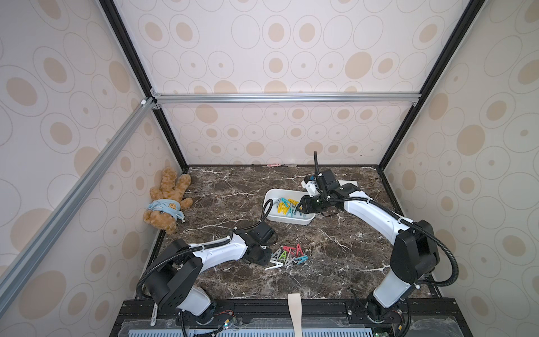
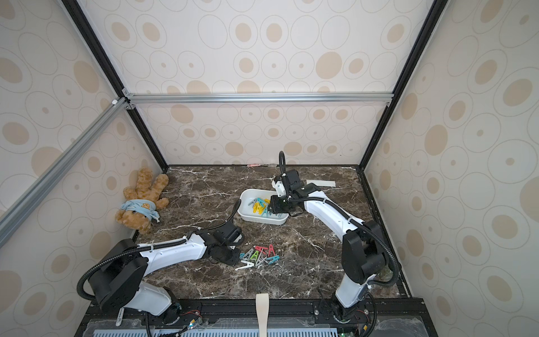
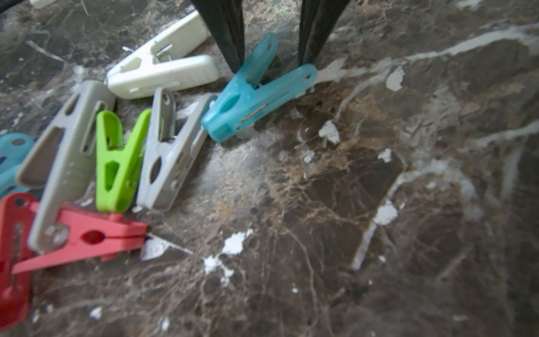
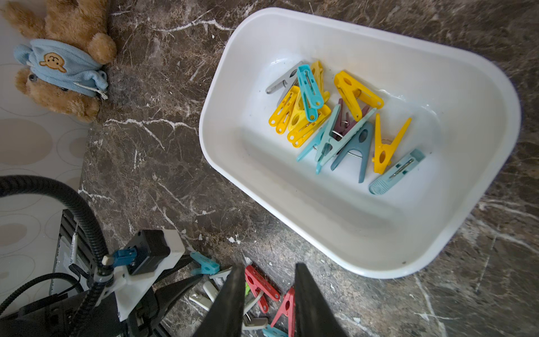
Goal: Put the clothespins into the storage box
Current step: Pick up the clothespin from the center of the board.
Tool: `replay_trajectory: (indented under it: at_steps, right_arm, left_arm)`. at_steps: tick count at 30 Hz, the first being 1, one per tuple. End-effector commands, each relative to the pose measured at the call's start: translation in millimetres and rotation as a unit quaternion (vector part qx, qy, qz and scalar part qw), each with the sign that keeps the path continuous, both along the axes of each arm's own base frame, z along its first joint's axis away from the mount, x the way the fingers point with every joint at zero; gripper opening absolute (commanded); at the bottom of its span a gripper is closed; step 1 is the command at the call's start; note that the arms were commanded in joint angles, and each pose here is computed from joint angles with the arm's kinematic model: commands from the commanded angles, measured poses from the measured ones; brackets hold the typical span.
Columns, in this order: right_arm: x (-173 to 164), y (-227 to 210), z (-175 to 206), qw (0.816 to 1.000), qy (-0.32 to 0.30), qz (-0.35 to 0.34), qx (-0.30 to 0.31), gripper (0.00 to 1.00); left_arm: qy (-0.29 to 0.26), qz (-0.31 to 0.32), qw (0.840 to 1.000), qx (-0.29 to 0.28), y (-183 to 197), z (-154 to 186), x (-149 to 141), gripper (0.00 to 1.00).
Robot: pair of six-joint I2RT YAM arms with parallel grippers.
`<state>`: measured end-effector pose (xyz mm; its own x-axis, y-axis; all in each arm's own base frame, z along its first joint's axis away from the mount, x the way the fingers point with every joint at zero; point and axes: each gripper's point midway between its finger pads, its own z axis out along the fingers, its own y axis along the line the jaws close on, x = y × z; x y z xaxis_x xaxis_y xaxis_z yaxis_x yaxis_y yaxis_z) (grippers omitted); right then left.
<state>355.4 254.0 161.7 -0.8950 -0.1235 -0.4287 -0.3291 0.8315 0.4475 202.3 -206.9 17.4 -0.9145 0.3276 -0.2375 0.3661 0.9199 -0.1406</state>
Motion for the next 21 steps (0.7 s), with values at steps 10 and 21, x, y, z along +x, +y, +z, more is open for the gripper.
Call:
replay_trajectory:
  at_steps: [10, 21]
  right_arm:
    - [0.8, 2.9, 0.4, 1.0, -0.002, 0.005, -0.001, 0.27]
    - [-2.9, 2.0, 4.8, 1.0, -0.004, 0.005, 0.004, 0.25]
  left_arm:
    - [-0.001, -0.014, 1.0, 0.012, -7.9, -4.9, 5.3, 0.18]
    - [-0.014, 0.001, 1.0, 0.009, -6.7, 4.6, 10.4, 0.05]
